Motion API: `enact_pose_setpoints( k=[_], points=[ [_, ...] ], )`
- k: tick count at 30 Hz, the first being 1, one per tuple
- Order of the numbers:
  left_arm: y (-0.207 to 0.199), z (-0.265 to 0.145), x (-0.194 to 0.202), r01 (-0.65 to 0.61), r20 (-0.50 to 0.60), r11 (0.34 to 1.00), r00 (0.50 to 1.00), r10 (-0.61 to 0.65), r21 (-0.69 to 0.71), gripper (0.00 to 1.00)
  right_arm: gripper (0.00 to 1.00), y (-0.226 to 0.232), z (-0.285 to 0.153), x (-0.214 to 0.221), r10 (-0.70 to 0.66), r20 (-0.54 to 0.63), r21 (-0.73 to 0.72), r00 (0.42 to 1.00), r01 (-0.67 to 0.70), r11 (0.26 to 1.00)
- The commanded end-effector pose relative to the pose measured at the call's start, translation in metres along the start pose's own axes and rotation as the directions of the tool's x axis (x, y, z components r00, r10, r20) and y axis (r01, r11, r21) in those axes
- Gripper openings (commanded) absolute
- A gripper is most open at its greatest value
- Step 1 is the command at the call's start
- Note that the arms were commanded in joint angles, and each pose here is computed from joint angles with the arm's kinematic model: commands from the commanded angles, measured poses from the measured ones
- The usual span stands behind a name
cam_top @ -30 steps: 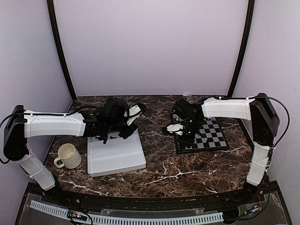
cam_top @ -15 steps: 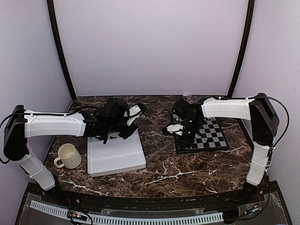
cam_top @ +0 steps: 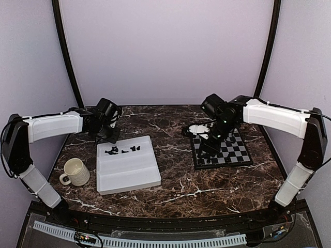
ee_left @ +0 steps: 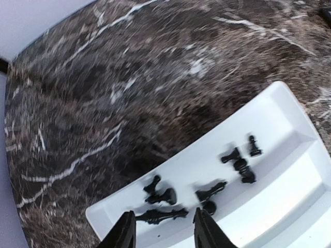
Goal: Set up the chess pieces on the board
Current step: Place the rook at h8, then pick up the rook from the storage box.
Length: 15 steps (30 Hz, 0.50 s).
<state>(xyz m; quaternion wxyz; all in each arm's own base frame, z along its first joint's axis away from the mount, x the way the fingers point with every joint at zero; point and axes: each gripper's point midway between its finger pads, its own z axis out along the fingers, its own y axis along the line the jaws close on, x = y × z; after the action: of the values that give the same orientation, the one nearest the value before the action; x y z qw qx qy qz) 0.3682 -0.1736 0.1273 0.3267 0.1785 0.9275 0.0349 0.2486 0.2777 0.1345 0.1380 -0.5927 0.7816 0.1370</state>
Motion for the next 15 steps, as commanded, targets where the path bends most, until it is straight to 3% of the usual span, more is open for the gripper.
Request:
enact_pose_setpoints(
  k=[1,5,10,15],
  points=[
    [0.016,0.008,0.058,0.151,-0.242,0.988,0.96,-0.14,0.03,0.37,0.4,0.008,-0.003,0.002,-0.013,0.014,-0.037,1.0,0.014,0.999],
    [0.029,0.022,0.071,0.198,-0.317,0.98,0.931,-0.18,0.024,0.34,0.39,0.009,-0.004,0.001,-0.009,0.025,-0.042,1.0,0.01,0.999],
    [0.04,0.035,0.088,0.198,-0.398,0.98,0.897,-0.194,-0.031,0.37,0.39,0.009,-0.005,0.003,-0.006,0.027,-0.038,1.0,0.007,0.999],
    [0.042,0.036,0.089,0.317,-0.396,0.945,0.859,-0.324,-0.084,0.4,0.39,0.009,-0.003,0.006,0.0,0.027,-0.041,1.0,0.001,0.999]
  ],
)
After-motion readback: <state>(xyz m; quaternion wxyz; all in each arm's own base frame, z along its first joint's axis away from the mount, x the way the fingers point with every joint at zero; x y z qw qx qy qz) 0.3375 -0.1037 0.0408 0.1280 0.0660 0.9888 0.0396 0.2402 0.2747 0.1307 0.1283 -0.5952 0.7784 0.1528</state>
